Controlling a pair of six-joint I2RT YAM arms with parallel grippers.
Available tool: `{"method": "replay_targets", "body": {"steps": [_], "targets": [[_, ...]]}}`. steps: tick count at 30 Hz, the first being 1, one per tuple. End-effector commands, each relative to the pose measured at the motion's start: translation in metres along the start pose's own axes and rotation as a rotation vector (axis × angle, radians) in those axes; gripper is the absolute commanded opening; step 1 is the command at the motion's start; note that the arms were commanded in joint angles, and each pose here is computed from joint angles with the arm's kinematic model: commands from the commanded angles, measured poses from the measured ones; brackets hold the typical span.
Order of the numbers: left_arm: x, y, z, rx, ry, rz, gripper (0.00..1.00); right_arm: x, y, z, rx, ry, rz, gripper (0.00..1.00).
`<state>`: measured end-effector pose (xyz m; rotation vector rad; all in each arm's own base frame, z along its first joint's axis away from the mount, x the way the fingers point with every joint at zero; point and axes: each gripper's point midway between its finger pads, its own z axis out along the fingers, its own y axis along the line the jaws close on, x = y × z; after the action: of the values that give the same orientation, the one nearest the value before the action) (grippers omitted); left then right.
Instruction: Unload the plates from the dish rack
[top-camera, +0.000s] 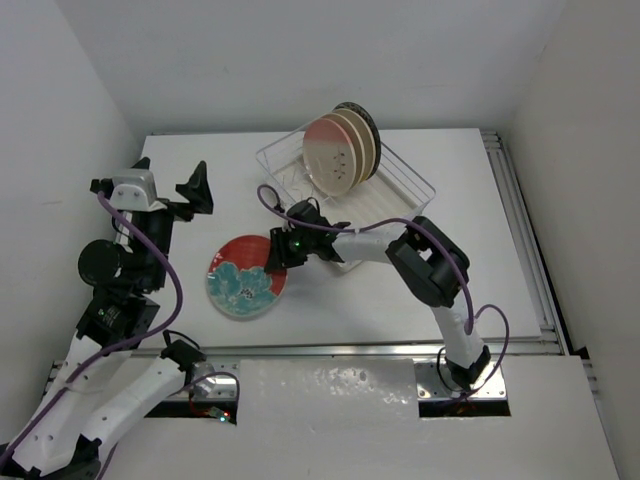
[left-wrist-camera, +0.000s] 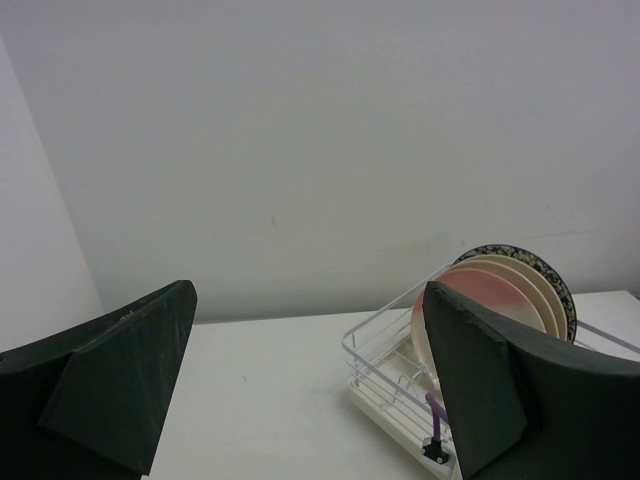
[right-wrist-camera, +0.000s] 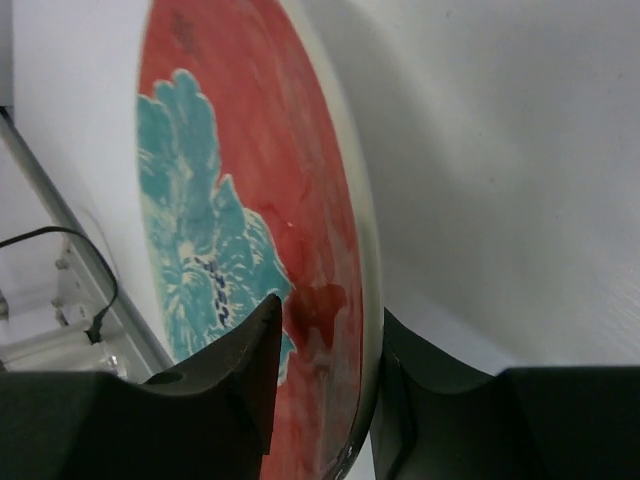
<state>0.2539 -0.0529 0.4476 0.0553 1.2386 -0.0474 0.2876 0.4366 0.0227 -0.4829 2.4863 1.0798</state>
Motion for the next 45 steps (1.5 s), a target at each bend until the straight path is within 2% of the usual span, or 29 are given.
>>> {"method": "replay_targets", "body": {"steps": [1,9,13,20,27,35,38,42,43,45], "targets": [[-0.002,-0.001,0.003,-0.004,-0.013,0.007,0.95,0.009,0.000,0.009,-0.004,0.026,-0.036,0.36],[-0.001,0.001,0.002,-0.013,-0.010,0.013,0.95,0.027,-0.014,0.014,0.056,0.084,-0.072,0.40],[0.001,0.001,0.002,-0.016,-0.008,0.013,0.95,0.033,-0.025,0.008,0.108,0.102,-0.092,0.47],[0.005,-0.003,0.004,-0.003,0.004,0.016,0.95,0.017,-0.023,-0.006,0.183,0.071,-0.201,0.59],[0.010,-0.003,0.005,-0.001,0.012,0.031,0.95,-0.002,-0.016,-0.016,0.207,0.042,-0.267,0.66],[0.008,-0.003,0.006,-0.003,0.003,0.048,0.95,-0.026,0.003,-0.032,0.198,0.003,-0.350,0.65],[0.007,-0.002,0.007,-0.010,-0.001,0.055,0.95,-0.047,0.043,-0.054,0.092,-0.031,-0.449,0.64],[0.002,0.001,0.009,-0.022,-0.020,0.058,0.95,-0.083,0.109,-0.112,-0.051,-0.140,-0.571,0.64],[-0.001,0.001,0.009,-0.026,-0.031,0.065,0.95,-0.094,0.118,-0.124,-0.047,-0.184,-0.582,0.62],[-0.005,0.003,0.010,-0.032,-0.051,0.069,0.95,-0.126,0.126,-0.157,-0.027,-0.275,-0.584,0.46]]}}
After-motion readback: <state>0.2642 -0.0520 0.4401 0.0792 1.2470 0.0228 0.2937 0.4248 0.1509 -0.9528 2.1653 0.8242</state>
